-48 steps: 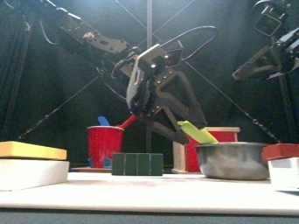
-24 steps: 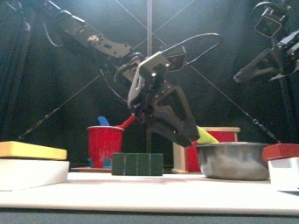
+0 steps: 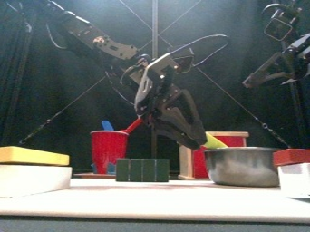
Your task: Grab spoon and put it left of cutting board
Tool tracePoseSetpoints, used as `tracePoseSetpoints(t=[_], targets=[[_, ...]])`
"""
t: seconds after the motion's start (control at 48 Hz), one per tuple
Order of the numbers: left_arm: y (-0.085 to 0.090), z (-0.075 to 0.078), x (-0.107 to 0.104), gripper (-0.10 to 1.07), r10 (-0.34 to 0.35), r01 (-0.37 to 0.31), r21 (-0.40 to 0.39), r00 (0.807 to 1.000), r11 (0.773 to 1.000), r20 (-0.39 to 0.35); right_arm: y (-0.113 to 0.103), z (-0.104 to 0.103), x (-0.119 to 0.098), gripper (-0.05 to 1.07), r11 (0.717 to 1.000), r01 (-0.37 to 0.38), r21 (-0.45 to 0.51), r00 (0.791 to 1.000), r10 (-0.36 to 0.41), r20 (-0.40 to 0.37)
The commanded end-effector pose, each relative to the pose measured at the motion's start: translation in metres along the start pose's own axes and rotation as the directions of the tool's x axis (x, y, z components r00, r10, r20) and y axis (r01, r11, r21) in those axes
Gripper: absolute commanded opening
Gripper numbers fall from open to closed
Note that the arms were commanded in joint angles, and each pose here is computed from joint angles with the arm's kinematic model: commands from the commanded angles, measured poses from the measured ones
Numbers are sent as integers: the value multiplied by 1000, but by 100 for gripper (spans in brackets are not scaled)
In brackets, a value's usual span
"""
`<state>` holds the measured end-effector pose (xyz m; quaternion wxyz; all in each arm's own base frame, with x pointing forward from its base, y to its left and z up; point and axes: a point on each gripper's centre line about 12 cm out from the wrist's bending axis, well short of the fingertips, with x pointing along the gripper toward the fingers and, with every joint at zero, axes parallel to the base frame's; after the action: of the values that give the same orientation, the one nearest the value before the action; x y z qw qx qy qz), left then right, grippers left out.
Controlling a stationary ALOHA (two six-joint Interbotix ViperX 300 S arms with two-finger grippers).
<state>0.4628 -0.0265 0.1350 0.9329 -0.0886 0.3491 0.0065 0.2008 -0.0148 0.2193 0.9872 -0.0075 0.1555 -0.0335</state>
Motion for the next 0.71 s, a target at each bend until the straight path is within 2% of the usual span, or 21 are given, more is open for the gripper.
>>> tracePoseSetpoints(t=[0.0,0.188,0.354,0.688], targets=[[-3,27,-14,69,-10,9,15,997,1000,77,0,4,1,0,1000,2,5,1000,-2,9],[-1,28,-14,73,-6,1,53,996,999,89,0,3,1,0,1000,2,5,1000,-2,6],[0,24,-11,78,-3,-1,56,997,998,80,-1,2,1,0,1000,3,6,1000,-3,6],[2,24,-9,78,0,-6,83,997,997,76,0,1,1,0,1000,2,7,1000,-2,3]])
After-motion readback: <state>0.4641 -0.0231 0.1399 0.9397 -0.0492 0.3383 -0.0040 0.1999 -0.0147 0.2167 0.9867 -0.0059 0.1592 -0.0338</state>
